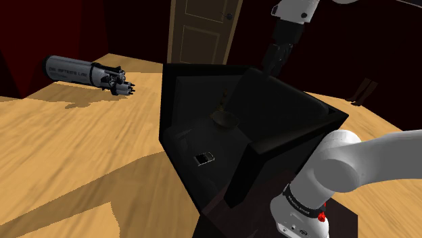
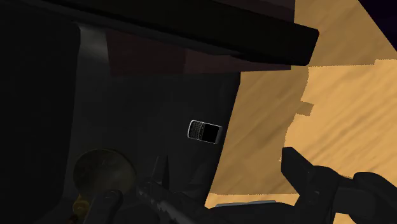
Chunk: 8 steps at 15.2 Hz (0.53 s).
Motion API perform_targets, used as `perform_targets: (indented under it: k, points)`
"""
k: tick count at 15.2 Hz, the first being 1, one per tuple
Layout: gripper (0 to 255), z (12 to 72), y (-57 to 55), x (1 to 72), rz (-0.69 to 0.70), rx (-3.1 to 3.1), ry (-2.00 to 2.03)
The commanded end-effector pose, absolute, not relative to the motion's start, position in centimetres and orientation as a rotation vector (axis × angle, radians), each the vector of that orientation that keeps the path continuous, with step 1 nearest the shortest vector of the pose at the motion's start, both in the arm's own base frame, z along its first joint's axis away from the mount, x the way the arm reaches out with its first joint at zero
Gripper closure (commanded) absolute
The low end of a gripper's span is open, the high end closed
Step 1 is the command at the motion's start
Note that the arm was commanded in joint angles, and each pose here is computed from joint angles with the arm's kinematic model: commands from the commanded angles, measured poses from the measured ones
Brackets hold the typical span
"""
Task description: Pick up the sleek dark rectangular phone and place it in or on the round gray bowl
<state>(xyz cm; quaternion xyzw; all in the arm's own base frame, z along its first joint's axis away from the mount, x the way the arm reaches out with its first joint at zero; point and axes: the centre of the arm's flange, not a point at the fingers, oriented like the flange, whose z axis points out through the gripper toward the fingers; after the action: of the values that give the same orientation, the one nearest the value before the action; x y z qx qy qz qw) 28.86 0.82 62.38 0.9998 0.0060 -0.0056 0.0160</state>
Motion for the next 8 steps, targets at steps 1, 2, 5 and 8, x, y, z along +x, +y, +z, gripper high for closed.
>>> perform_targets:
  k: [1,2,5,8]
  points:
    - [0,62.4,0.8,28.9,-0.017,3.11,0.019]
    - [0,61.1,0.5,29.2,-0.017,3.11,0.061]
    - [0,57.4,-0.3,30.1,-0.015,3.109,0.187]
    - [0,53.6,-1.1,31.1,-0.013,3.102,0.313]
